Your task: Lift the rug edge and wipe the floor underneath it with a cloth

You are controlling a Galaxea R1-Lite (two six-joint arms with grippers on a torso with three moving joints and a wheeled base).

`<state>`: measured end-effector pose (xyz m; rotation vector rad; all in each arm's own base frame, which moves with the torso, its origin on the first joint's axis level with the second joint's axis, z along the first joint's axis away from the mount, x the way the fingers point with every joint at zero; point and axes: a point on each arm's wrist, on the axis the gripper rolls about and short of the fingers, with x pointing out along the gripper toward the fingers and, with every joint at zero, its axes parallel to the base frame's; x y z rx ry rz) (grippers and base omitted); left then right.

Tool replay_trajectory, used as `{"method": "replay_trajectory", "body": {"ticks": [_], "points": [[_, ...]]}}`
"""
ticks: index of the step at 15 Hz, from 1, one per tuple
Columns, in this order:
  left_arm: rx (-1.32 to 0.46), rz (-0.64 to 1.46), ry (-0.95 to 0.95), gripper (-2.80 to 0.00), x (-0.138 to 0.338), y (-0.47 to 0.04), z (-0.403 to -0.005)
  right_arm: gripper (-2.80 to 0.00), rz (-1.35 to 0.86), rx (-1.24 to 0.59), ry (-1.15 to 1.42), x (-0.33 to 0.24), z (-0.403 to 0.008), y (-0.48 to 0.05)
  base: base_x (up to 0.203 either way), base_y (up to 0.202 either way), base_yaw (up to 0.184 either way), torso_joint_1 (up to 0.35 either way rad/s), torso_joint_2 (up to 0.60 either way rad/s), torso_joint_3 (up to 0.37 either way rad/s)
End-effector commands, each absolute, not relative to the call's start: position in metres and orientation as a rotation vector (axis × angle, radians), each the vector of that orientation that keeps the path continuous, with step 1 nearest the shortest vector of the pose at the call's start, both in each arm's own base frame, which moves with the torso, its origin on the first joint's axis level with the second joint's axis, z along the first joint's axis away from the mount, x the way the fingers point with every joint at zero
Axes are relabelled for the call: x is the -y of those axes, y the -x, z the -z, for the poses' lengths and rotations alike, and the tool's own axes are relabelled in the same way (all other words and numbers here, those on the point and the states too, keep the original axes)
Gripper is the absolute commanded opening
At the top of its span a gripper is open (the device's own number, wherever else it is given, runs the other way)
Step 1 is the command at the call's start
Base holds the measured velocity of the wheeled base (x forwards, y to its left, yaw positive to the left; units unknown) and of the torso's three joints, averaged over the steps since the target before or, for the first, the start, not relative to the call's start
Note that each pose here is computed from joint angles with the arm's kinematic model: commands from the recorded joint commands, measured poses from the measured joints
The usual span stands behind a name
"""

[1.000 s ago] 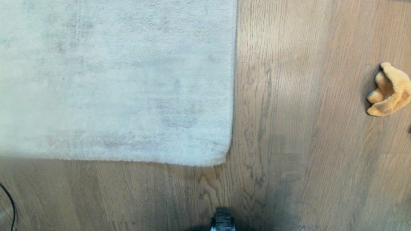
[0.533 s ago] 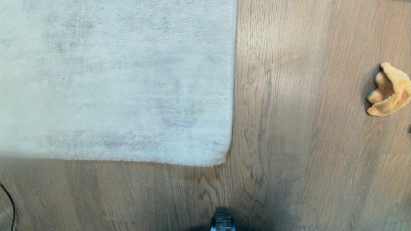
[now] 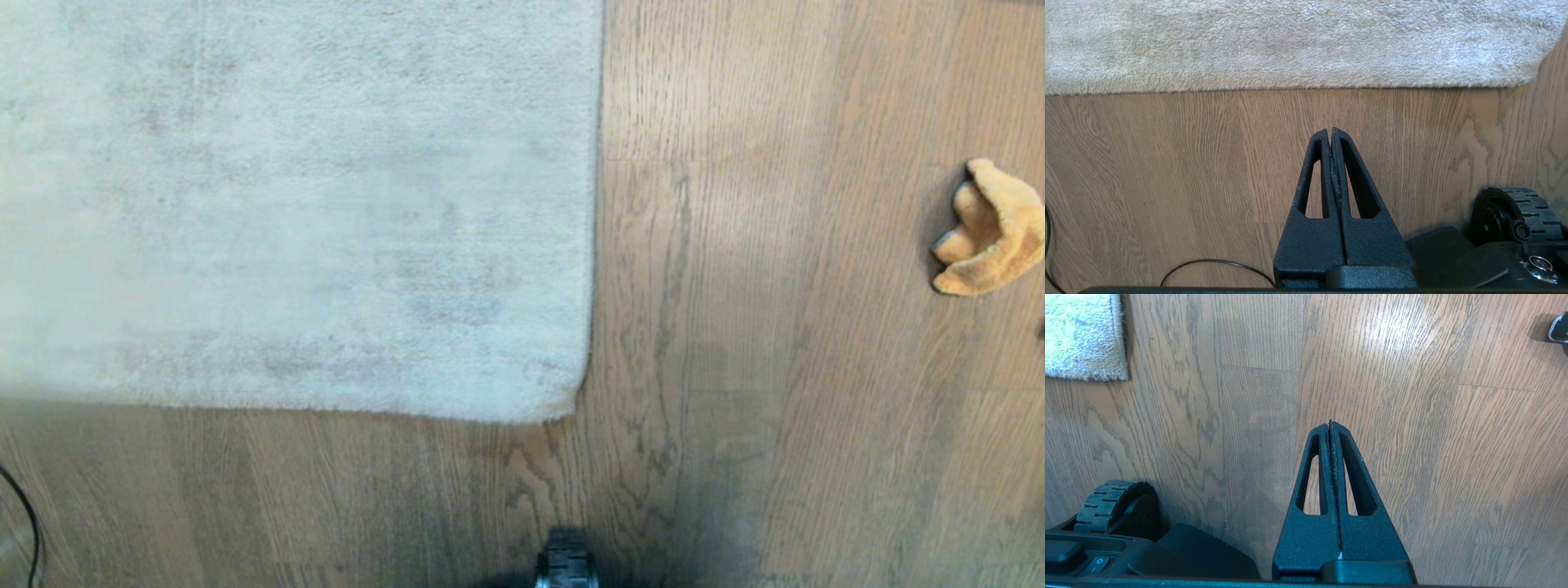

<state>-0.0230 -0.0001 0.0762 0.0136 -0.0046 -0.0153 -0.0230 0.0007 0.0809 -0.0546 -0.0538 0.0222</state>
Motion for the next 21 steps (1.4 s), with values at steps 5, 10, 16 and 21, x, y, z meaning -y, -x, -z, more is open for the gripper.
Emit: {"method": "replay_trajectory", "body": {"ticks": [5,10,16,21], "points": [[0.005,0.017,-0.014,-2.8,0.0001,0.0229,-0.0762,-2.8,-0.023,0.053,0.056,-0.0007,-0.081,0.0228,0.0,0.0,0.0,0.0,0.0,0.0],[0.005,0.015,-0.014,-2.8,0.0001,0.0229,-0.0762,-2.8,-0.023,0.053,0.056,-0.0007,-0.081,0.0228,0.0,0.0,0.0,0.0,0.0,0.0],[0.005,0.014,-0.014,-2.8,0.0,0.0229,-0.0762,-2.8,-0.023,0.053,0.055,-0.0007,-0.081,0.0229,0.0,0.0,0.0,0.003,0.0,0.125],[0.005,0.015,-0.014,-2.8,0.0001,0.0229,-0.0762,-2.8,-0.023,0.053,0.055,-0.0007,-0.081,0.0228,0.0,0.0,0.0,0.002,0.0,0.203]]}}
